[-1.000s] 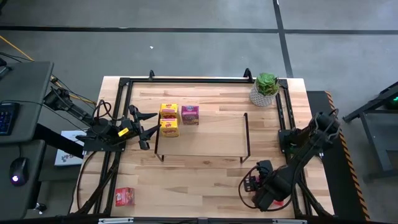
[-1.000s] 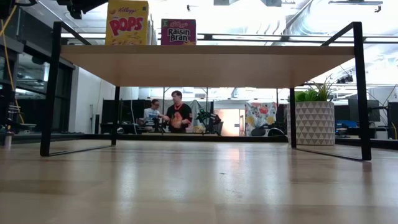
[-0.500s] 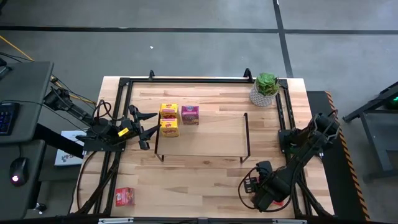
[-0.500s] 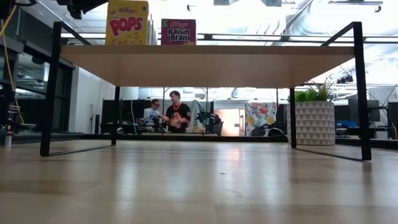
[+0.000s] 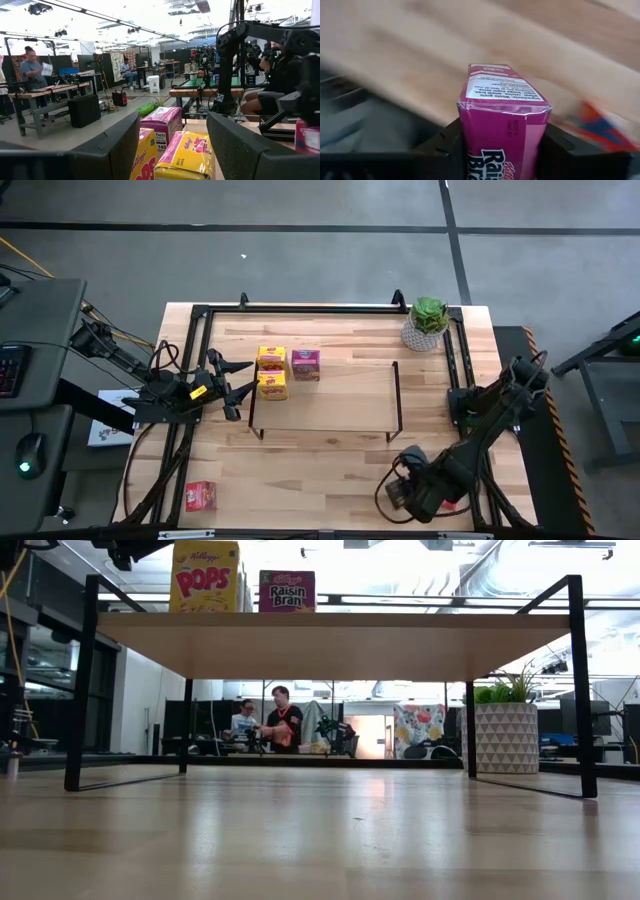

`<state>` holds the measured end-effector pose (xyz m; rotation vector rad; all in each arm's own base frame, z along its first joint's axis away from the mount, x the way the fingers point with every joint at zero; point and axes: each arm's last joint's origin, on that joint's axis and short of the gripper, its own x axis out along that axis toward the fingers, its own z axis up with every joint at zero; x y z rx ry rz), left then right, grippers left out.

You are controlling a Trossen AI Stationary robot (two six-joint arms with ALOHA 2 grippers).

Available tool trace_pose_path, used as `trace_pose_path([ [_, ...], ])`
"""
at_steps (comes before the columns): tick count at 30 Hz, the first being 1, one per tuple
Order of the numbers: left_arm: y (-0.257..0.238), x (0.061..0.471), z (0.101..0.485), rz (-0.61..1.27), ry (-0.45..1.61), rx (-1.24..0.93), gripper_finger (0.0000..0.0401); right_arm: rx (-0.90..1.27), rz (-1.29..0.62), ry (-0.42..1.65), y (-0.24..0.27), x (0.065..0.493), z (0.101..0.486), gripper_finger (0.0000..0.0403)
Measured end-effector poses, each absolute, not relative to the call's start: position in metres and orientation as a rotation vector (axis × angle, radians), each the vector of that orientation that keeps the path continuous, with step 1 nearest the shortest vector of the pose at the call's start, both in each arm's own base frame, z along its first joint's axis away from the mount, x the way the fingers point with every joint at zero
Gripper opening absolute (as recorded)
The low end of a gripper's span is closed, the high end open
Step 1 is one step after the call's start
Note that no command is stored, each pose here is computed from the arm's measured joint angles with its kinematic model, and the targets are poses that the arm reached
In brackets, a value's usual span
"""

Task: Stack cereal on shelf
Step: Put the purple cereal box on the shelf

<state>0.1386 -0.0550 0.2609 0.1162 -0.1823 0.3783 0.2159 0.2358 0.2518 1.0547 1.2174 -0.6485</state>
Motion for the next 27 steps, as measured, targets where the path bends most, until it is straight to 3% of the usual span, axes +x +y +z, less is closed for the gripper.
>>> trace_pose_path([
  [8,-0.055,0.139,0.261,0.378,-0.182,0.116,0.0220,0.949,-0.069,0.781,0.220,0.262,0.307,0.0158],
  [13,-0.055,0.139,0.261,0.378,-0.182,0.116,0.0220,0.695,0.048,0.588,0.187,0.296,0.355,0.0158],
  [20,-0.055,0.139,0.261,0.378,-0.179,0.119,0.0220,0.331,-0.070,0.551,0.139,0.314,0.424,0.0158],
  [27,-0.055,0.139,0.260,0.378,-0.176,0.121,0.0220,0.101,-0.226,0.672,0.108,0.338,0.433,0.0158],
])
